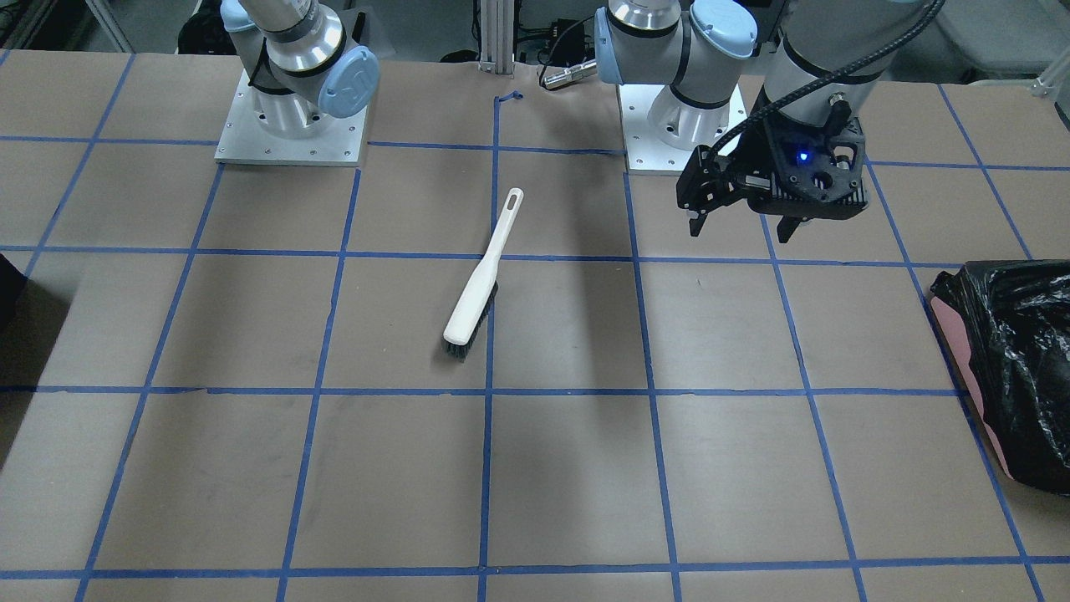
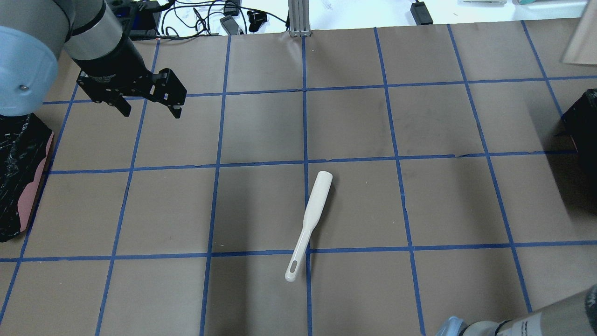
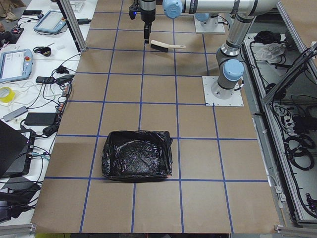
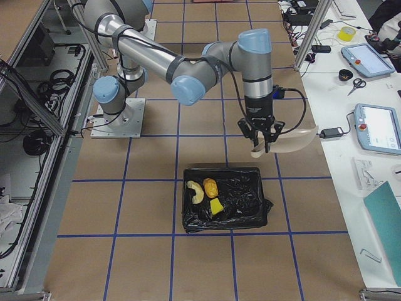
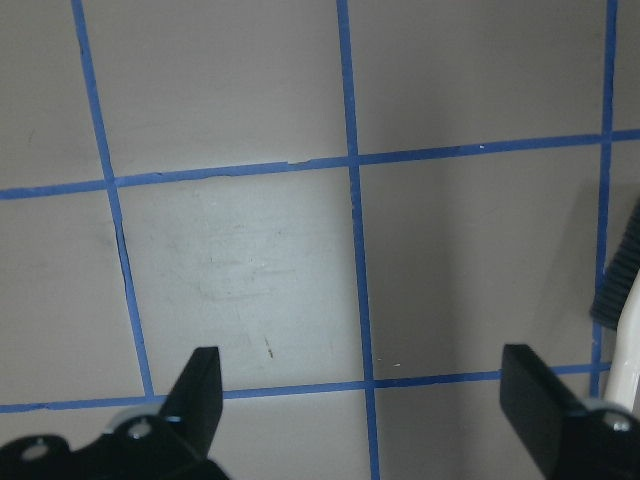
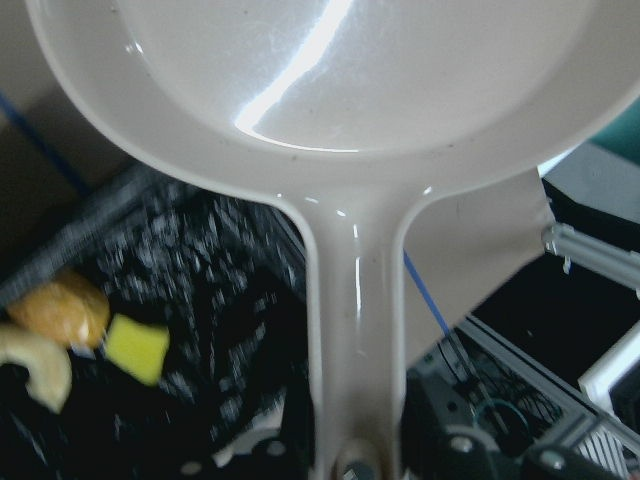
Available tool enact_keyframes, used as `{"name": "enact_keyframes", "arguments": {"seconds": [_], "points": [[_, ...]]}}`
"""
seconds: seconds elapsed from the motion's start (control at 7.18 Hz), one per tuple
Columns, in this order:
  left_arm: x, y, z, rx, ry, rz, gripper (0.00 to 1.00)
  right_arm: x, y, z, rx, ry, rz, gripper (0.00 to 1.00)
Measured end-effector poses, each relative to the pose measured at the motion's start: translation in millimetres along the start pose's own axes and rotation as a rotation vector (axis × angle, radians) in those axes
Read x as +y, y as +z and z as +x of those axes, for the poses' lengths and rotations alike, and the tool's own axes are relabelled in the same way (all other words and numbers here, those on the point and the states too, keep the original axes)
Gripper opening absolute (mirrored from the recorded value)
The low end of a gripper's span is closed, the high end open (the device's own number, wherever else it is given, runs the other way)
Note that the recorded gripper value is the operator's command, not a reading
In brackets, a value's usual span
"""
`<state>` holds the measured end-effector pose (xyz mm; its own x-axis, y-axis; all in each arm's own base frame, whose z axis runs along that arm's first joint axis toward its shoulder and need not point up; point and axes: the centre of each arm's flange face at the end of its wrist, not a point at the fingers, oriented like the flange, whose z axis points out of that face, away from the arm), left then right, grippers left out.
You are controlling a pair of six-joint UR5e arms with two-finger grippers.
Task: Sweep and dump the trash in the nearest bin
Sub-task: 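Bring the empty dustpan back over the table center with the right gripper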
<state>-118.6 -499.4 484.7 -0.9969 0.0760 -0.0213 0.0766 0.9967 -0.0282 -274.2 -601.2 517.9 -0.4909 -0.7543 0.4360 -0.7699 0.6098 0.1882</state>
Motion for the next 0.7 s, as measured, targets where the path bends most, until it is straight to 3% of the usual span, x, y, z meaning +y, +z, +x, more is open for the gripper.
{"name": "enact_keyframes", "arguments": {"seconds": [0.28,0.56,0.7], "points": [[1,-1,-4,-0.007,-0.003,-0.001,1.0,-132,-23,-36,-0.071,0.184,0.152,0.0],[3,2,-4,-0.007,-0.004,-0.005,1.0,-230,-53,-82,-0.131,0.328,0.204,0.0],[3,4,-5,-0.008,-0.004,-0.007,1.0,-265,-58,-106,-0.2,0.413,0.195,0.0]]}}
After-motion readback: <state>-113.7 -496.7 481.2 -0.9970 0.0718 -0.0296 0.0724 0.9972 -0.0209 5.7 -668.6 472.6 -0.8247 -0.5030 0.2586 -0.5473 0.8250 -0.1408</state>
